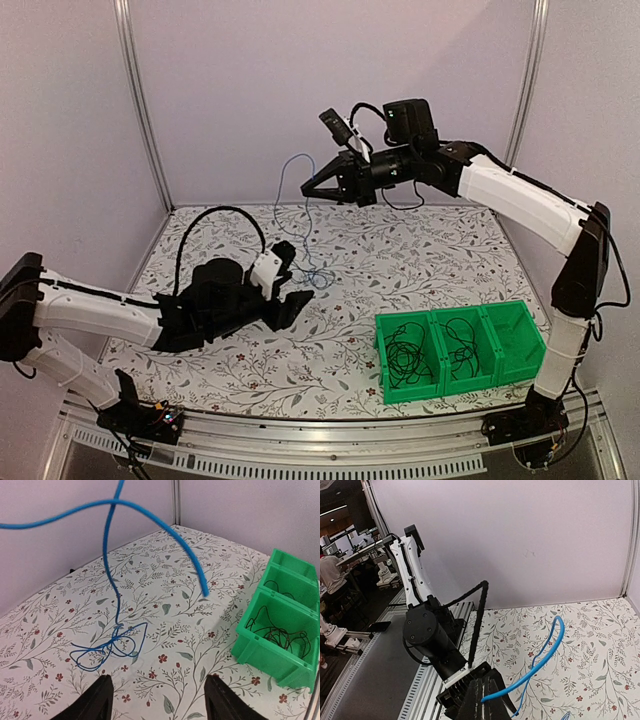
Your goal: Untangle the cables
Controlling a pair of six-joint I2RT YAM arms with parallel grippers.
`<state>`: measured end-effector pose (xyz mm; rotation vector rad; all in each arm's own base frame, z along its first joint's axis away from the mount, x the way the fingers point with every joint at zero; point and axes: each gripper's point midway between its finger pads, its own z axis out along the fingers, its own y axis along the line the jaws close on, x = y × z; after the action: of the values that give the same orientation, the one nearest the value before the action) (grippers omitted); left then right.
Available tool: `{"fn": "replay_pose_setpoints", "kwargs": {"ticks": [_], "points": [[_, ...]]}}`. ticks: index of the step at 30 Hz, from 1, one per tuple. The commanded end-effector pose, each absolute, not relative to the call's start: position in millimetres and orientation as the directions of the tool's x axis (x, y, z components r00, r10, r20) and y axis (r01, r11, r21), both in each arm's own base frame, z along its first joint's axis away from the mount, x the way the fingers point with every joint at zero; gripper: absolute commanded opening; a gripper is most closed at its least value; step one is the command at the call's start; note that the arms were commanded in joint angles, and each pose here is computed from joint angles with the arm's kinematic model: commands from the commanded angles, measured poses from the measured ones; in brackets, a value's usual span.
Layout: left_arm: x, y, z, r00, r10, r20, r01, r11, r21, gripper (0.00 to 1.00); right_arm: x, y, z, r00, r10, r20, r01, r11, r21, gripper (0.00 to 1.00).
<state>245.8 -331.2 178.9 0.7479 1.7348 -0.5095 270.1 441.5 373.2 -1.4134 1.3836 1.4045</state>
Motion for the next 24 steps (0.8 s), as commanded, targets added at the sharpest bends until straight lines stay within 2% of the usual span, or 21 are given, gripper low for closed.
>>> {"fn": "replay_pose_setpoints", "kwargs": {"ticks": [1,7,9,11,15,18,24], "points": [[280,-348,193,-0.087,0.134,-0.987,0.603,0.796,0.054,0.63,276,443,367,-0.183,-0.226,-0.957,-0.960,-0.169,0.223,0.00],[313,-363,156,-0.102,0.128,-0.987,0.536,0.843,0.054,0.61,268,440,373,-0.182,-0.224,-0.957,-0.955,-0.194,0.227,0.00],[321,-370,140,-0.128,0.128,-0.983,0.552,0.833,0.037,0.54,265,437,379,-0.174,-0.218,-0.960,-0.955,-0.200,0.218,0.00],[327,-372,121,-0.164,0.134,-0.977,0.549,0.836,0.023,0.41,262,433,393,-0.139,-0.199,-0.970,-0.963,-0.201,0.179,0.00],[330,-364,84,-0.235,0.144,-0.961,0.533,0.846,-0.004,0.28,262,402,473,0.038,-0.076,-0.996,-0.982,-0.186,-0.023,0.00],[334,-354,53,-0.312,0.147,-0.939,0.524,0.851,-0.041,0.19,277,366,528,0.110,0.034,-0.993,-0.981,-0.158,-0.114,0.00],[342,-334,21,-0.422,0.112,-0.900,0.464,0.879,-0.109,0.18,317,298,573,0.142,0.093,-0.985,-0.989,-0.021,-0.145,0.00]]}}
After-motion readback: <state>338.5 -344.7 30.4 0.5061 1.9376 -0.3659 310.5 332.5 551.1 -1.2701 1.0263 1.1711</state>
